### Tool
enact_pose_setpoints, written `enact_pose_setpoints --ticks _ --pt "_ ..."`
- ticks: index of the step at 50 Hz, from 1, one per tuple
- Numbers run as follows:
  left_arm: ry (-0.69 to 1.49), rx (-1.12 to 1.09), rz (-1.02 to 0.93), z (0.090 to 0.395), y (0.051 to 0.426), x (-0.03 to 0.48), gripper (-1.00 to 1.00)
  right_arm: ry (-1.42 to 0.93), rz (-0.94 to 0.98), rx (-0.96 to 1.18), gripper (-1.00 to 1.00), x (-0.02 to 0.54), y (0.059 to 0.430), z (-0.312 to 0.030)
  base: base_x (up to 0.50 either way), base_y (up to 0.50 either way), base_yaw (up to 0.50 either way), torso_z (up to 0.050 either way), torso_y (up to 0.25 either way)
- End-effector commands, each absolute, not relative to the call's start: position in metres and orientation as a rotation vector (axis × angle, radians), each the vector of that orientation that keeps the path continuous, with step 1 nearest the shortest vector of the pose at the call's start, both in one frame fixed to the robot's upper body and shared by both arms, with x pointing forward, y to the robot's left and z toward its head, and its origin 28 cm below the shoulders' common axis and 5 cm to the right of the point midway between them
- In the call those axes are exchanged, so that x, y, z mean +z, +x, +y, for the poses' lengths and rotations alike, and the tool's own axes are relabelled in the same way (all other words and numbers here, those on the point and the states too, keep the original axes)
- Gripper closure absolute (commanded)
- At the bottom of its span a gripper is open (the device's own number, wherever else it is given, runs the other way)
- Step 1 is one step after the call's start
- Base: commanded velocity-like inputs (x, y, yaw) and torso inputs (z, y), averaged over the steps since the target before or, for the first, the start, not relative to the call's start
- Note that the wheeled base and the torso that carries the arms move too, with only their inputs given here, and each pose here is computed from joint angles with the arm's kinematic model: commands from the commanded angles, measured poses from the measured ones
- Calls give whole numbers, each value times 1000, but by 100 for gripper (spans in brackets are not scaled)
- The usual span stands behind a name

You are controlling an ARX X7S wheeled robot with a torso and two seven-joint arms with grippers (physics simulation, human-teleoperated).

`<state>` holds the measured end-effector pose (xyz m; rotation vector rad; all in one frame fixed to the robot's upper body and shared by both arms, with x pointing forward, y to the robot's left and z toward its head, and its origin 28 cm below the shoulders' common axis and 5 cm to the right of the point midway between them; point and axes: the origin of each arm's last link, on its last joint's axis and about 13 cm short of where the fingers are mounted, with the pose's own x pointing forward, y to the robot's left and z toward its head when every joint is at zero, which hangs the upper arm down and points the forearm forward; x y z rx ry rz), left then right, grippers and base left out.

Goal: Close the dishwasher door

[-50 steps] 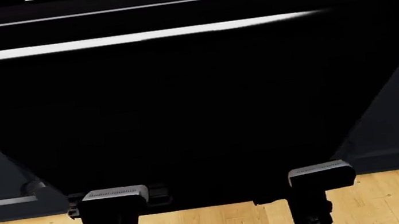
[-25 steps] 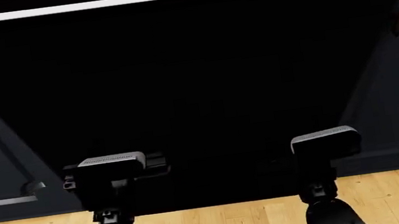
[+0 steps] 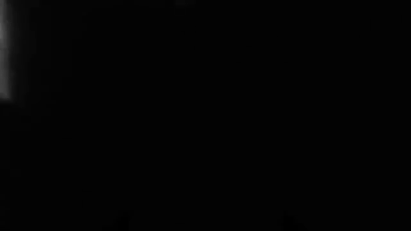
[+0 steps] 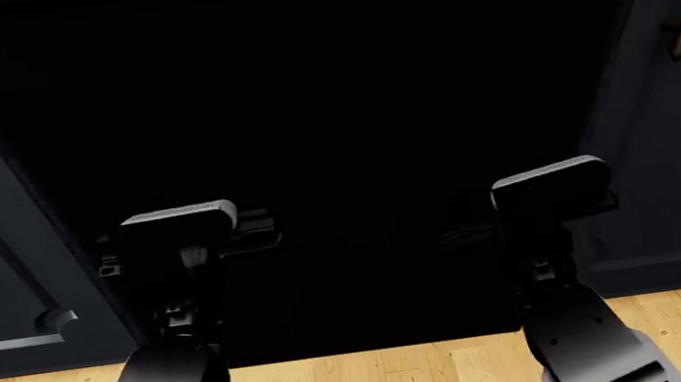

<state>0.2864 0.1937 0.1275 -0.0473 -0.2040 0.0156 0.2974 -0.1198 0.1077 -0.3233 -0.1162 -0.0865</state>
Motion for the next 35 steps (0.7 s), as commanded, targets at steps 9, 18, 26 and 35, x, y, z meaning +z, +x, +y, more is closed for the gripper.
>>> enact_pose_setpoints --ticks 9,18,26,35 --pt "-64 26 -240 191 298 158 -100 -343 -131 -110 -100 145 318 -127 0 0 0 0 0" --pt "-65 23 -251 190 300 163 -100 -347 -134 -126 -100 150 321 -133 0 0 0 0 0" --pt "-62 28 -254 190 302 164 -100 -349 -137 -133 -100 153 321 -134 0 0 0 0 0" --pt "-64 30 -258 191 303 168 -100 -353 -133 -137 -100 153 322 -136 0 0 0 0 0"
